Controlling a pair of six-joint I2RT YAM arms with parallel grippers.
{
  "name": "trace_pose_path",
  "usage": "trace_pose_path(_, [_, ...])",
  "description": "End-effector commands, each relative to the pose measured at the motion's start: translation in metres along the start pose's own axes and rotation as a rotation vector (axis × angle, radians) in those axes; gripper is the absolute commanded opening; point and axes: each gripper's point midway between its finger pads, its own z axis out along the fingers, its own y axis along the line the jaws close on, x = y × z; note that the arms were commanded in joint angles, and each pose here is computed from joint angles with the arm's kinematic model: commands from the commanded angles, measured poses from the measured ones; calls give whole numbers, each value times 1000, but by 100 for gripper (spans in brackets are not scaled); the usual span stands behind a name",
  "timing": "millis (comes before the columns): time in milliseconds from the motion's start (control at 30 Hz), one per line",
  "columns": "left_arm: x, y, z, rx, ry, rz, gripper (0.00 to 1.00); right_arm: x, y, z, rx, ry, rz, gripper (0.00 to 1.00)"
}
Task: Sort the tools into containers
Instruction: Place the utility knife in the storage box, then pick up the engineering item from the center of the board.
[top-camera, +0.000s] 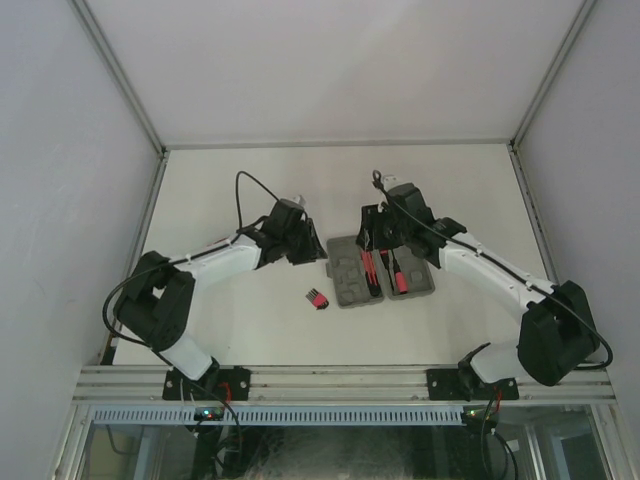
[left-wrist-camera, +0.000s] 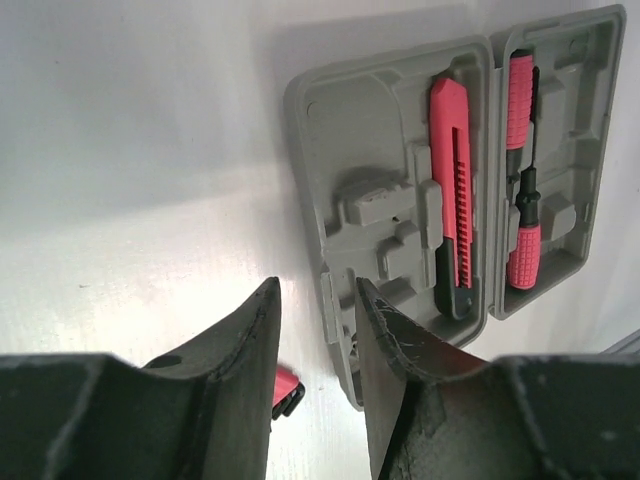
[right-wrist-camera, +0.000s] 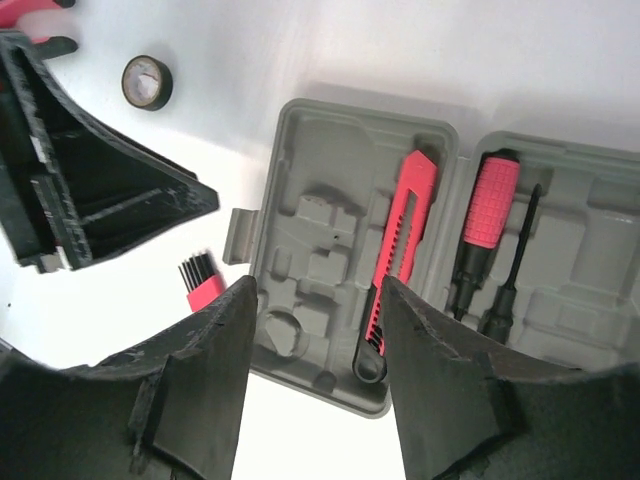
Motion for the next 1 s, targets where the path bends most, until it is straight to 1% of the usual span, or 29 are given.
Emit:
trace_pose_path(0, [-38, -9, -25, -6, -111, 44, 40, -23, 1, -11, -32, -108, 14, 52])
trace_pose_path(333, [-58, 55, -40, -150, -172, -43, 38, -20, -12, -15, -9, -114, 30, 51])
trace_pose_path(500, [-65, 80, -47, -229, -193, -57, 38, -18, -14, -12, -13, -103, 46, 51])
trace_pose_path(667, [-67, 96, -47, -293, -185, -68, 38, -17, -15, -12, -16, -96, 57, 50])
trace_pose_path(733, [-66, 101, -44, -320, -168, -40, 39, -16, -16, -11, -13, -91, 60, 50])
trace_pose_path(967, [-65, 109, -33, -353, -134, -36, 39, -11, -18, -10, -12, -68, 66, 49])
